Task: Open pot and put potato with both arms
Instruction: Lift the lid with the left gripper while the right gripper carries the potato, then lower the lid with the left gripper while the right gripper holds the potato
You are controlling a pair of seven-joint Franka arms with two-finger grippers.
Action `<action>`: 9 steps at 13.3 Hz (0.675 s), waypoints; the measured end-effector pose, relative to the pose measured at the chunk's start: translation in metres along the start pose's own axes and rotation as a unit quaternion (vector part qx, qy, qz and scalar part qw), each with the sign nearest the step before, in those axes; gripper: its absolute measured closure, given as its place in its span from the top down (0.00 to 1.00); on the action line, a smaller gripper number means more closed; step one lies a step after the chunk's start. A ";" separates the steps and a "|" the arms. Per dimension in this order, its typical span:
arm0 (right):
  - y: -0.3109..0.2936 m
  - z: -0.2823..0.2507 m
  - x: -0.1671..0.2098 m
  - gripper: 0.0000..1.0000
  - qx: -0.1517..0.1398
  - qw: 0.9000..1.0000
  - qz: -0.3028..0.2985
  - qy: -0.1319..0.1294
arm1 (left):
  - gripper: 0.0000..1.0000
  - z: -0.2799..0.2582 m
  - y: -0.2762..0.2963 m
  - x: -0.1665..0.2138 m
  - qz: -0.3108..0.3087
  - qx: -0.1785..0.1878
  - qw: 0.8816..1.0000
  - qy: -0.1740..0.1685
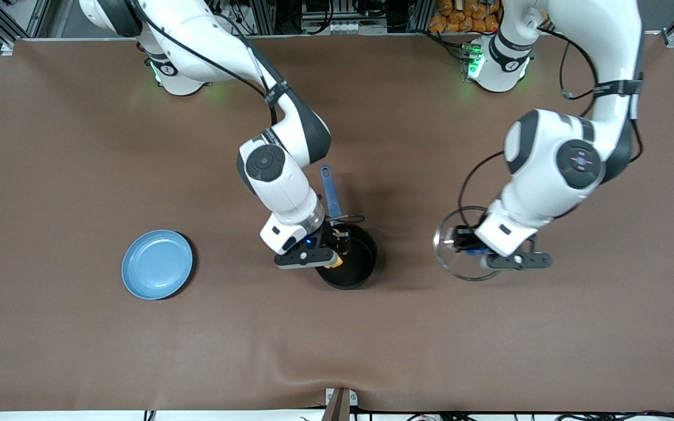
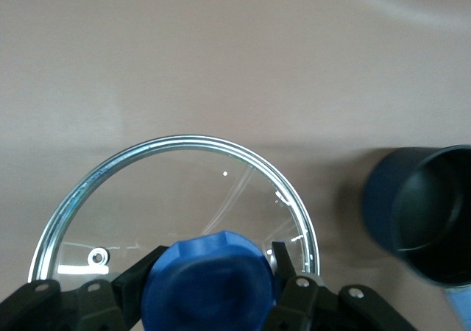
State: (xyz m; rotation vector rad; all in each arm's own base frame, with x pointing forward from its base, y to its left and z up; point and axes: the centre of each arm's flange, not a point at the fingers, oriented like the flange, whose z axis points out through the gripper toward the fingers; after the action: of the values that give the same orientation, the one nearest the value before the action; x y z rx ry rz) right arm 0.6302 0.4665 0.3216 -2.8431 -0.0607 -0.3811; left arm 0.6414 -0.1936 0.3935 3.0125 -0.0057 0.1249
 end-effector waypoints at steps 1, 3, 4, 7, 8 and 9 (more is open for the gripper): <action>-0.001 0.010 0.000 0.56 0.002 1.000 -0.014 0.007 | 0.60 0.006 -0.016 0.001 0.007 0.000 1.000 -0.004; -0.002 0.034 -0.006 0.56 0.001 0.999 -0.042 0.010 | 0.60 0.023 -0.035 0.004 0.020 0.003 1.000 -0.003; -0.003 0.046 -0.010 0.56 -0.001 0.999 -0.054 0.007 | 0.60 0.035 -0.041 0.005 0.027 0.006 1.000 -0.005; -0.010 0.072 -0.025 0.56 -0.006 0.997 -0.075 -0.002 | 0.60 0.069 -0.065 0.010 0.043 0.017 0.999 -0.010; -0.015 0.078 -0.031 0.56 -0.006 0.997 -0.080 -0.004 | 0.60 0.081 -0.072 0.012 0.045 0.021 0.999 -0.008; -0.017 0.081 -0.034 0.56 -0.007 0.997 -0.082 -0.006 | 0.60 0.096 -0.078 0.014 0.046 0.025 0.999 -0.004</action>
State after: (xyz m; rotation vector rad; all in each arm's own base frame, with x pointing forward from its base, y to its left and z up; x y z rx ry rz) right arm 0.6164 0.5051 0.2414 -2.8627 -0.2972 -0.3990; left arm 0.6634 -0.1287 0.2903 3.0633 -0.1441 0.1237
